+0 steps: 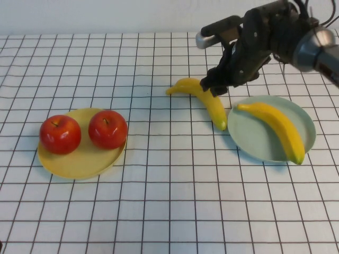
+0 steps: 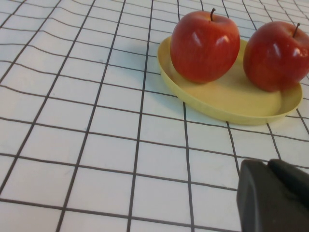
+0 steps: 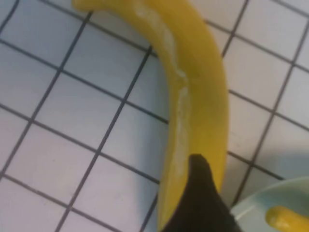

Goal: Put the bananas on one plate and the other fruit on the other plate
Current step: Put another type of fruit in the right plate

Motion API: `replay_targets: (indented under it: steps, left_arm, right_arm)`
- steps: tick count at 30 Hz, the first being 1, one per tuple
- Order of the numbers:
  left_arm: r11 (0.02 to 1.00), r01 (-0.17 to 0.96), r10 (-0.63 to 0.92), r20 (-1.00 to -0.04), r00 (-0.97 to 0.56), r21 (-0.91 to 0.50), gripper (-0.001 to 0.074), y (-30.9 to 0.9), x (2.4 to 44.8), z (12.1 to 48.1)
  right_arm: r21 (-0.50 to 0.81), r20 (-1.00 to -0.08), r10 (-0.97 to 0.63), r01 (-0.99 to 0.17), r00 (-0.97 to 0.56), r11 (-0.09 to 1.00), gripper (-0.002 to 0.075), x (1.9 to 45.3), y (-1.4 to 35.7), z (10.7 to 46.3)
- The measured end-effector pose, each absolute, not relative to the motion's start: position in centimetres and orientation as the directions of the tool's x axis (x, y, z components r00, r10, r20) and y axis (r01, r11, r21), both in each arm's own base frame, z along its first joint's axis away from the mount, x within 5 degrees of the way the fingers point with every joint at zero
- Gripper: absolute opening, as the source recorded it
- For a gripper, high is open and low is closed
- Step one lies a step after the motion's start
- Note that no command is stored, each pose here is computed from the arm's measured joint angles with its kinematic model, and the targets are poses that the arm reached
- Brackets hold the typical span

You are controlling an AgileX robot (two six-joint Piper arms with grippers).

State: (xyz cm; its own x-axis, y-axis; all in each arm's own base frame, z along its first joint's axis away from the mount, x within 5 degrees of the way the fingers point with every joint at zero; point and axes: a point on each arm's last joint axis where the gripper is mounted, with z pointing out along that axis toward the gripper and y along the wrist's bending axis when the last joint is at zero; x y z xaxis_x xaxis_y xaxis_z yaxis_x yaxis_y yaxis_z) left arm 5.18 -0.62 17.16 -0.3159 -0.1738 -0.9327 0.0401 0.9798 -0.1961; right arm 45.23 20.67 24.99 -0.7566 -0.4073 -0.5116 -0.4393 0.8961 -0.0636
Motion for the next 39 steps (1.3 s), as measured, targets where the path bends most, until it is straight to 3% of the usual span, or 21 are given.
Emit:
replay_targets:
  steps: [5,17,24,33,39]
  left_arm:
    - [0.980,0.040,-0.174,-0.933,-0.316,-0.196,-0.0002,-0.6,5.2,17.2]
    - [0.980,0.040,-0.174,-0.933,-0.316,-0.196,-0.0002,-0.6,5.2,17.2]
    - [0.980,0.040,-0.174,-0.933,-0.316,-0.196,-0.0002,-0.6,5.2,17.2]
    - [0.980,0.040,-0.174,-0.933,-0.316,-0.196,-0.0002,-0.6,5.2,17.2]
    - [0.980,0.040,-0.174,-0.933,-0.316,-0.196,-0.0002,-0.6,5.2,17.2]
  right_arm:
    - [-0.040,-0.437,-0.469,-0.504,-0.767,0.862,0.0416,46.9,22.4,21.9]
    - [-0.012,-0.426,-0.487,-0.534,-0.762,0.845,0.0414,48.0,23.5,19.5]
    - [0.004,-0.415,-0.468,-0.516,-0.780,0.857,0.0322,47.9,23.5,19.5]
    - [-0.036,-0.443,-0.418,-0.450,-0.793,0.892,0.0321,45.7,21.3,27.6]
    - [-0.037,-0.428,-0.376,-0.400,-0.822,0.916,0.0322,44.8,18.0,29.6]
